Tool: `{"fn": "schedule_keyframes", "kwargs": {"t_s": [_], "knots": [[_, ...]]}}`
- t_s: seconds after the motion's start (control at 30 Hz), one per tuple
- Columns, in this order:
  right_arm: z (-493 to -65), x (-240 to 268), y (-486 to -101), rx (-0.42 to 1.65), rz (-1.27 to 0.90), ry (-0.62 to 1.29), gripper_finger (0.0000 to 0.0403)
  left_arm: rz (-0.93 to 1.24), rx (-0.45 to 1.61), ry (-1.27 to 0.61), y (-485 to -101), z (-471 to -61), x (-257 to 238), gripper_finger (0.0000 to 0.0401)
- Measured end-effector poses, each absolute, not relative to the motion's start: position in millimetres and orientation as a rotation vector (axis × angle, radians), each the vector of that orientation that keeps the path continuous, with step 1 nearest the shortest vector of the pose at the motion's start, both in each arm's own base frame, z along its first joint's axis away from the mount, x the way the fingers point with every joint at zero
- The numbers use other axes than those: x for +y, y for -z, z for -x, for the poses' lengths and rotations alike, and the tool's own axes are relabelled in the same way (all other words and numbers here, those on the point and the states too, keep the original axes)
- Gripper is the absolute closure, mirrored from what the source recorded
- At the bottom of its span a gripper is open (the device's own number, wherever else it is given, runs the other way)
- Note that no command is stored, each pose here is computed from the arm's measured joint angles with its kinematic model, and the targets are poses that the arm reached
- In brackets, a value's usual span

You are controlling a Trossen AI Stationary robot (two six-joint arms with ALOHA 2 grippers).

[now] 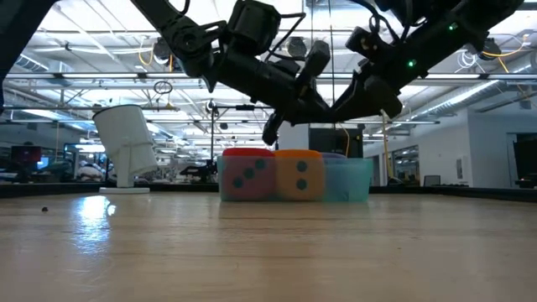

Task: Pick & Place Dice
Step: Return to Home Position

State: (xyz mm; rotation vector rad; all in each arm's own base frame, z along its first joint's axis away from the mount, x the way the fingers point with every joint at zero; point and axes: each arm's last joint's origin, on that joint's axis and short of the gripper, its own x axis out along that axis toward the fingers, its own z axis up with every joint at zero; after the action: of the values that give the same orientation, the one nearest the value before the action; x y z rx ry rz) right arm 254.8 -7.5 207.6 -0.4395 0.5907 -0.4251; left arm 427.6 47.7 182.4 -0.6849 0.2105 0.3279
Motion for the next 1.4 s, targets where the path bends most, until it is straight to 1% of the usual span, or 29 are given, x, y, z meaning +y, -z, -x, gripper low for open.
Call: {"fn": "schedule_keyframes", "kwargs": {"t_s": [0.17, 0.33, 0.47, 0.57, 0.67, 0.77, 0.87, 0.93, 1.0, 1.17, 1.3, 1.33, 1.4], "knots": [[-250.5, -7.9, -209.8, 0.598, 0.412, 0.434, 0.0200, 0.565, 0.210, -0.245, -199.3, -423.9, 43.9, 0.0401], [-242.9, -6.7, -213.2, 0.608, 0.331, 0.389, 0.0200, 0.374, 0.227, -0.231, -245.5, -403.0, 28.4, 0.0401], [-235.5, -4.6, -223.0, 0.564, 0.231, 0.332, 0.0200, 0.194, 0.259, -0.268, -288.7, -371.6, 11.5, 0.0401], [-230.0, -2.8, -233.6, 0.502, 0.160, 0.274, 0.0200, 0.073, 0.292, -0.246, -315.4, -344.8, -3.7, 0.0401], [-223.8, -0.9, -244.4, 0.441, 0.099, 0.213, 0.0200, -0.028, 0.352, -0.193, -333.5, -316.5, -18.2, 0.0400], [-215.8, 1.3, -255.9, 0.381, 0.054, 0.130, 0.0200, -0.109, 0.418, -0.163, -342.7, -289.7, -29.4, 0.0400], [-206.6, 2.3, -266.8, 0.323, 0.006, 0.094, 0.0211, -0.146, 0.418, -0.207, -345.4, -262.0, -35.8, 0.0400], [-200.1, 2.7, -274.0, 0.283, -0.017, 0.076, 0.0227, -0.156, 0.399, -0.231, -342.0, -240.7, -36.6, 0.0399], [-194.1, 2.6, -280.2, 0.248, -0.036, 0.077, 0.0248, -0.139, 0.339, -0.224, -336.3, -219.4, -37.0, 0.0399], [-182.1, 4.6, -291.5, 0.180, -0.082, -0.002, 0.0321, -0.075, 0.165, -0.194, -309.8, -174.7, -33.0, 0.0400], [-174.2, 6.5, -291.1, 0.099, -0.117, -0.077, 0.0388, -0.030, 0.063, -0.190, -285.3, -153.5, -28.6, 0.0400], [-172.0, 6.7, -289.0, 0.083, -0.133, -0.086, 0.0395, -0.026, 0.041, -0.188, -279.7, -150.1, -28.0, 0.0400], [-166.6, 7.1, -282.2, 0.056, -0.183, -0.107, 0.0392, -0.030, 0.017, -0.183, -268.3, -144.0, -27.1, 0.0400]]}}
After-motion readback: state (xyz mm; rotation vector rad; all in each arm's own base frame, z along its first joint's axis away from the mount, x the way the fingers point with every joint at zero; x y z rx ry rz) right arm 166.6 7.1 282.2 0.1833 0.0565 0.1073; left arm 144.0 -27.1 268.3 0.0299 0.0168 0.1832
